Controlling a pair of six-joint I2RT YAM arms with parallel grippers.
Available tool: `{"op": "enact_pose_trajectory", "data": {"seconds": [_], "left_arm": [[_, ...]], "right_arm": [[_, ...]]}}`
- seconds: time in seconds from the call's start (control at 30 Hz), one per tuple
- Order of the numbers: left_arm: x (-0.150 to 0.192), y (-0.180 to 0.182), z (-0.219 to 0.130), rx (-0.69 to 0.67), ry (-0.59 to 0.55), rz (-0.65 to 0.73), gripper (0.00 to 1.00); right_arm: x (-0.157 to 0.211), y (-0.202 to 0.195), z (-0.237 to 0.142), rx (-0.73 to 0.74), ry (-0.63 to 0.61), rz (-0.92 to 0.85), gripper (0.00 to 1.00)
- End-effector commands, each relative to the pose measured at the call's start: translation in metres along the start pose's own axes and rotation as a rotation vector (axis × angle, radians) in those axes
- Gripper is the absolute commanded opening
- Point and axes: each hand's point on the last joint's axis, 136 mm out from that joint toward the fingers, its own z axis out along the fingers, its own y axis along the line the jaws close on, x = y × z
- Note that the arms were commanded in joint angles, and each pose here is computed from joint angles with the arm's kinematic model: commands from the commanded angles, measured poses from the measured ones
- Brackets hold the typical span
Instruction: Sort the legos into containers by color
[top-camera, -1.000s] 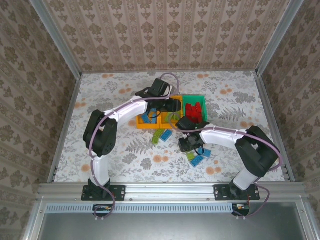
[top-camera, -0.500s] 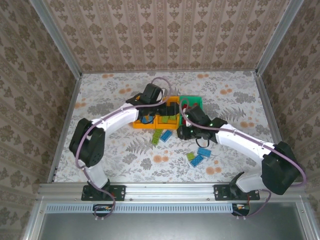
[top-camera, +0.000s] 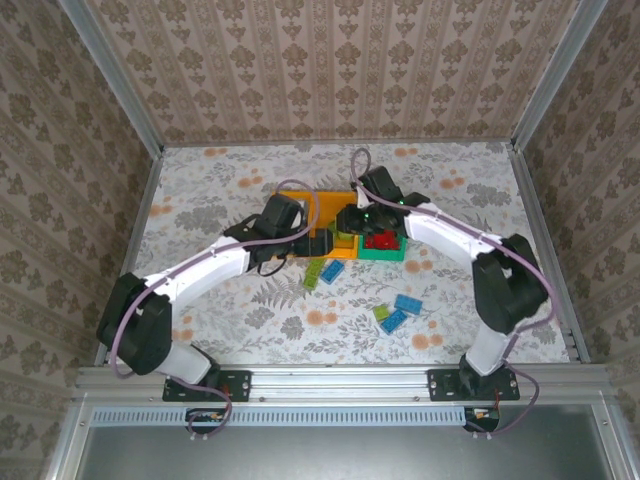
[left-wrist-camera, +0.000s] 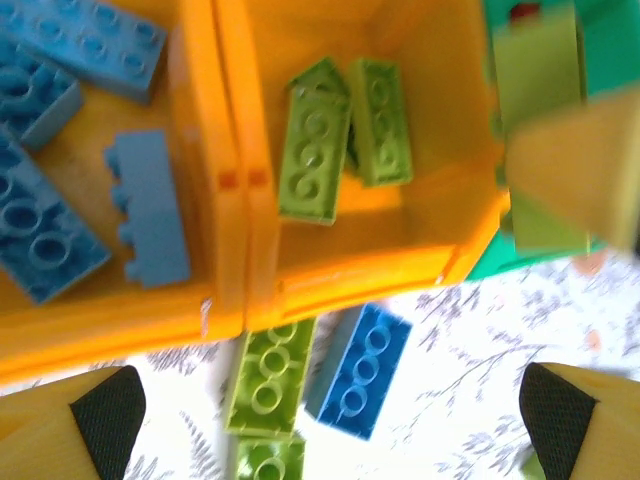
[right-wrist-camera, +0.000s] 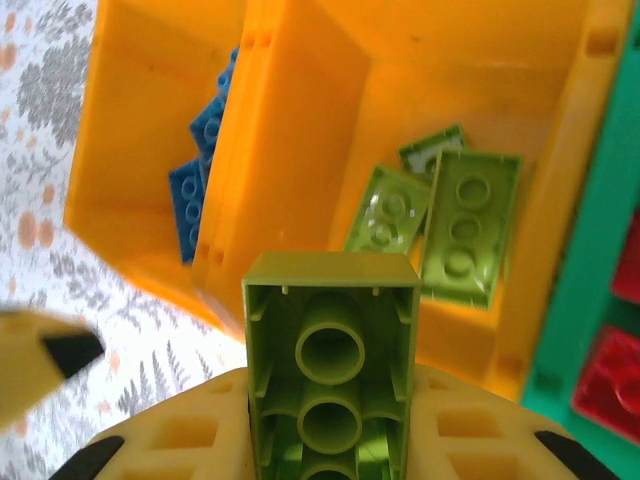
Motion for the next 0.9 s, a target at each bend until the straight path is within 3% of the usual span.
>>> {"op": "enact_pose_trajectory", "data": {"seconds": [0.0,0.23,0.4,0.87], "left_arm": [[0.025,0.004,-0.004,-0.06,0.042,0.102,1.0],[0.065,-0.033,0.005,-0.026,0.135,0.341,0.98],[0.085,-0.05,0.024,-0.019,0.204,0.435,0.96],[0.069,-0.048,0.059,-0.129,0.218,0.496,0.95]], "right_arm": [[-0.004,-0.007,0.014,0.045,0.056,0.064,0.28],[-0.012,-0.018,0.03,0.114,0.075,0.067,0.32],[-0.007,-0.028,0.035,0.165,0.11,0.051,0.39],[-0.005,-0.031,0.034,0.174,0.124,0.038,0.52]]}}
